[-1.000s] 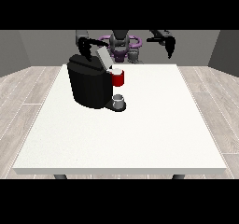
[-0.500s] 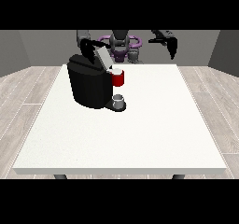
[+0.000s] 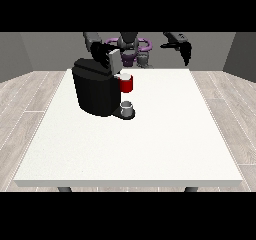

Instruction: Insert the coffee pod into the coffee machine and close the lid

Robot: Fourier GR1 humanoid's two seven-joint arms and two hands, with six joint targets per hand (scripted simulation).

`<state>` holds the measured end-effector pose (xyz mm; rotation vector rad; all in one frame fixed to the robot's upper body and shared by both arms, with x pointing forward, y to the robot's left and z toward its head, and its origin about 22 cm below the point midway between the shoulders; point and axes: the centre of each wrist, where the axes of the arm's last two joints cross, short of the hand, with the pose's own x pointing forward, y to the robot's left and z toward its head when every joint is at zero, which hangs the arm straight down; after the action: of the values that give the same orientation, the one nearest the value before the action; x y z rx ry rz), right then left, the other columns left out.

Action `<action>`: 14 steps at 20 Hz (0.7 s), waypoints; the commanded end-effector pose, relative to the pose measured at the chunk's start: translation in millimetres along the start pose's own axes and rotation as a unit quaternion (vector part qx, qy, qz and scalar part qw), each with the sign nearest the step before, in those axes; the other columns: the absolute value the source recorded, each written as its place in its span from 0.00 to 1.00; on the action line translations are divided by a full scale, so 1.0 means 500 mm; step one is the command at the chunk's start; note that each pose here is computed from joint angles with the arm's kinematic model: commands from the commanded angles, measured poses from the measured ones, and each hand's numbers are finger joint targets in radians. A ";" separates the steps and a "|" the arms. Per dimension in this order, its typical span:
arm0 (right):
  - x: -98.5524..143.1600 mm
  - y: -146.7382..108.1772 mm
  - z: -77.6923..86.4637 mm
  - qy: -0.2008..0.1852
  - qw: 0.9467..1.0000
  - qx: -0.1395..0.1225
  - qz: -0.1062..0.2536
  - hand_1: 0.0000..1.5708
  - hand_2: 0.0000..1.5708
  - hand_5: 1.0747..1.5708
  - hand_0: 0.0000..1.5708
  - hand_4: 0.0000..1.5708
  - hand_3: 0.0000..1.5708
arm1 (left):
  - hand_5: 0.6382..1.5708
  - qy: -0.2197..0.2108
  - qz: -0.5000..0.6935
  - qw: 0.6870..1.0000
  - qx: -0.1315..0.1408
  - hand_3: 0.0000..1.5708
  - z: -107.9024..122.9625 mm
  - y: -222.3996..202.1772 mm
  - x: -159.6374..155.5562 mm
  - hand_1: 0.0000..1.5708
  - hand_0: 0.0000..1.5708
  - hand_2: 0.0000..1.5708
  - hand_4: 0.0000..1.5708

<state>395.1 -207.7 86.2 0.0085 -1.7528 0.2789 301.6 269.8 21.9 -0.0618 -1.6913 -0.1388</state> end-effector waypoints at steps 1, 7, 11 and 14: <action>0.005 0.013 -0.012 -0.009 1.000 0.020 0.007 0.00 0.00 1.00 0.00 0.00 0.00 | 1.00 -0.003 0.005 1.000 0.021 0.00 -0.017 0.020 0.005 0.00 0.00 0.00 0.00; 0.041 0.061 -0.039 0.004 0.999 0.045 0.027 0.00 0.00 1.00 0.00 0.09 0.00 | 1.00 0.012 0.006 1.000 0.017 0.00 -0.006 -0.009 -0.019 0.00 0.00 0.00 0.12; 0.030 0.103 -0.036 -0.017 0.997 0.044 0.058 0.00 0.00 1.00 0.00 0.11 0.00 | 1.00 0.013 0.012 1.000 0.003 0.00 -0.014 -0.001 0.001 0.00 0.00 0.00 0.08; 0.044 0.117 -0.040 -0.017 0.995 0.073 0.058 0.00 0.00 1.00 0.00 0.08 0.00 | 1.00 0.020 0.006 0.999 0.030 0.00 -0.027 0.003 0.005 0.00 0.00 0.00 0.11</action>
<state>403.2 -159.8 100.6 0.0007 -1.7557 0.4443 305.2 270.4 17.7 -0.0455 -1.6609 -0.1071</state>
